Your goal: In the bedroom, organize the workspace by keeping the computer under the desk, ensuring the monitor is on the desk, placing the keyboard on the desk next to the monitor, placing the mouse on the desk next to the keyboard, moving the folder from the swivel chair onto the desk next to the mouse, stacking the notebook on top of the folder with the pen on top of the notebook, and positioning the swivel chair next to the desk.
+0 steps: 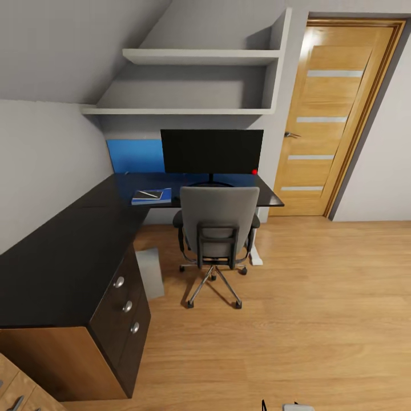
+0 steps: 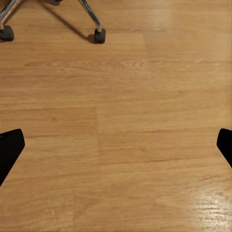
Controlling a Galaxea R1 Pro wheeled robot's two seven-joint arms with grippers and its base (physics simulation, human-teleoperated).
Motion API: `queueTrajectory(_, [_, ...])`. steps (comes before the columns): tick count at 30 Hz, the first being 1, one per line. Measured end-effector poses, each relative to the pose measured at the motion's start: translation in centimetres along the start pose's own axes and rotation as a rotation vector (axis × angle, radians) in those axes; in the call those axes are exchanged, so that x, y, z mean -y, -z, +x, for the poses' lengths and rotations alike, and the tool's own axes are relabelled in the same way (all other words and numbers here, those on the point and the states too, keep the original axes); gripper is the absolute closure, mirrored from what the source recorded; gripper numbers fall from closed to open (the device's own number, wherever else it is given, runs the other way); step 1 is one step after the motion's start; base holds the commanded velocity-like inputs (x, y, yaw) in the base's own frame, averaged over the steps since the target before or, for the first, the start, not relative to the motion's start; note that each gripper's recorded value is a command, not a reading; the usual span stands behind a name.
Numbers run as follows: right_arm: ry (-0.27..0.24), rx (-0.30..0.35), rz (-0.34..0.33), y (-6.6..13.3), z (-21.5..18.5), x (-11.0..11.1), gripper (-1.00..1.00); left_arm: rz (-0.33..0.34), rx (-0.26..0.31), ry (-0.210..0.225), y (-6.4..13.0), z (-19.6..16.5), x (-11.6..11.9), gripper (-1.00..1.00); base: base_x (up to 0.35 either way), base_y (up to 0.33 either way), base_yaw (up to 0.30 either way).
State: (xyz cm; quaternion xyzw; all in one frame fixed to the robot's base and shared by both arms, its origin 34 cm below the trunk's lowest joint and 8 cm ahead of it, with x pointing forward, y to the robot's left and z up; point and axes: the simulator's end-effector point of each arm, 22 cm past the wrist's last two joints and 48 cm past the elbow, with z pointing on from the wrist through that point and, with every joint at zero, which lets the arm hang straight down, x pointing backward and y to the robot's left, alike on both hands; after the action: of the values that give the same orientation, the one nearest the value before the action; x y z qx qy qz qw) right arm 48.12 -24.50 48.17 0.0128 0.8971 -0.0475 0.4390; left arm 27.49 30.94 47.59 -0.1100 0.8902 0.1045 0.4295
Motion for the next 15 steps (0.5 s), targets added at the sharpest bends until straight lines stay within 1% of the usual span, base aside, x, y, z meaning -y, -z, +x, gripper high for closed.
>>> queueTrajectory(15, [0.000, 0.000, 0.000, 0.01, 0.02, 0.01, -1.00, -0.006, 0.000, -0.001, -0.01, 0.00, -0.30, -1.00, 0.000, 0.000, 0.000])
